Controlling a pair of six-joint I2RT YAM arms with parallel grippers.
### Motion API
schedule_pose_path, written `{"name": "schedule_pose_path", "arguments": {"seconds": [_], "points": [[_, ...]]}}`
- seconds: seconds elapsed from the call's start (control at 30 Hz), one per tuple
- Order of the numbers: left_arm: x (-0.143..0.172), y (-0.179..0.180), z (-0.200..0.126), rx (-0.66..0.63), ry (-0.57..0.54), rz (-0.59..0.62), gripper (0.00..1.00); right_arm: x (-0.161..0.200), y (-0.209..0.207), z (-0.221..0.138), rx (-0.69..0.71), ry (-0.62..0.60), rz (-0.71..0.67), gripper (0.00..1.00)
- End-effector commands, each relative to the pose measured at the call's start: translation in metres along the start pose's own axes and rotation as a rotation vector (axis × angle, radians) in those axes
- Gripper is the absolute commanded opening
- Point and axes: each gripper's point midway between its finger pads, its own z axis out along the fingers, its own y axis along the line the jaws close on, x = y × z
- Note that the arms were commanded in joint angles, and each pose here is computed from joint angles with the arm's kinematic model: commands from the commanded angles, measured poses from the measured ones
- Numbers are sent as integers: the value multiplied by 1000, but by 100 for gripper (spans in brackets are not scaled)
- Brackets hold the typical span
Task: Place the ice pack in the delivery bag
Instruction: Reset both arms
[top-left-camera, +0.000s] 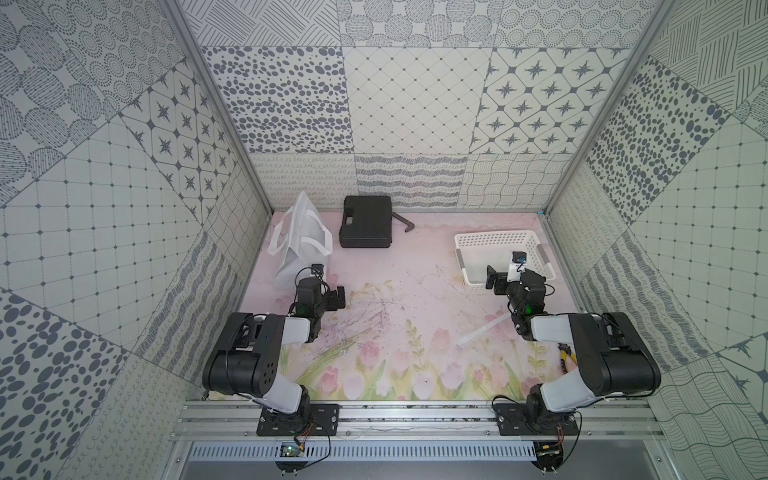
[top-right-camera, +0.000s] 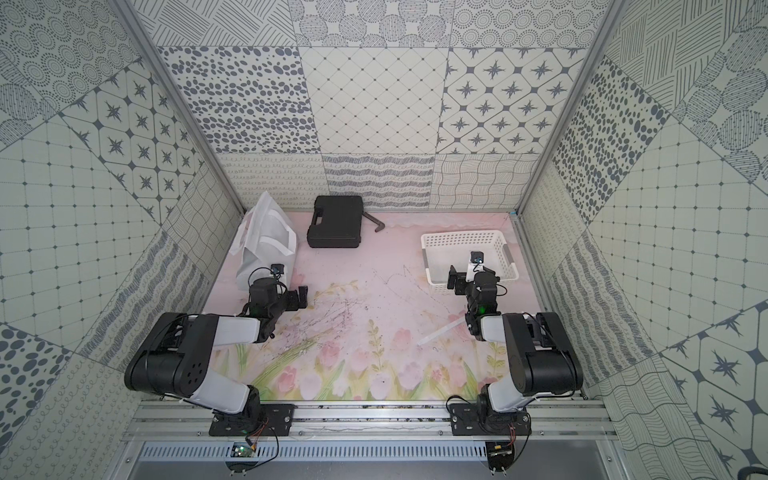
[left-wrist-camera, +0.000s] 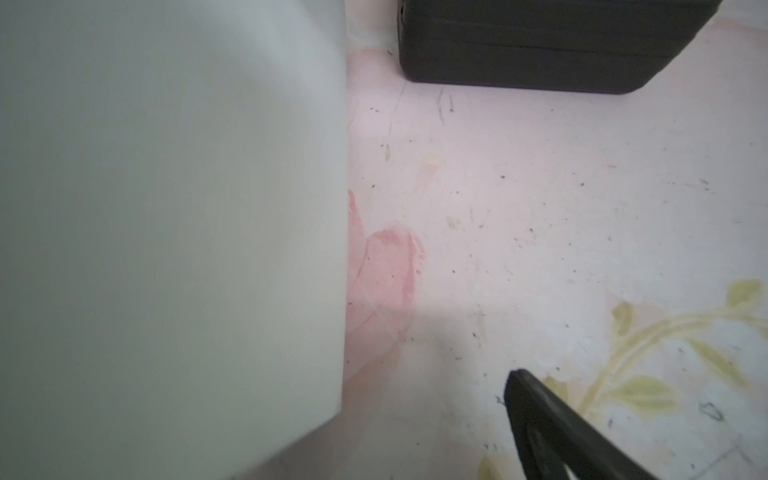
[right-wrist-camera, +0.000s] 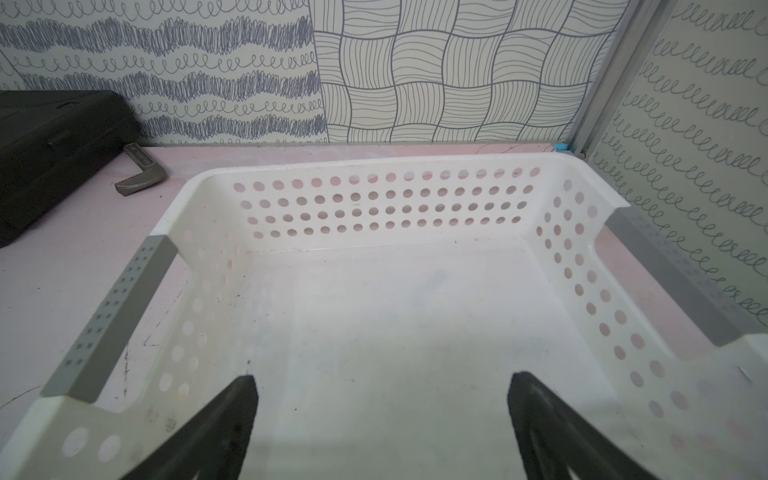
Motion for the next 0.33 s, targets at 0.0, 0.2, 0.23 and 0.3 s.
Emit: {"name": "schedule_pose_path", "arguments": {"seconds": [0.0,0.2,0.23,0.3], "points": [[-36,-6,-3,36,-155,4,99,3,0,1,-4,-1,-4,98],[-36,-5,-3,36,-156,4,99,4,0,1,-7,3,-3,99],[-36,-6,-3,36,-156,6,99,3,0,1,-6,2,-3,99],[-37,-6,-3,35,-157,4,99,3,0,1,-7,2,-3,98]]}}
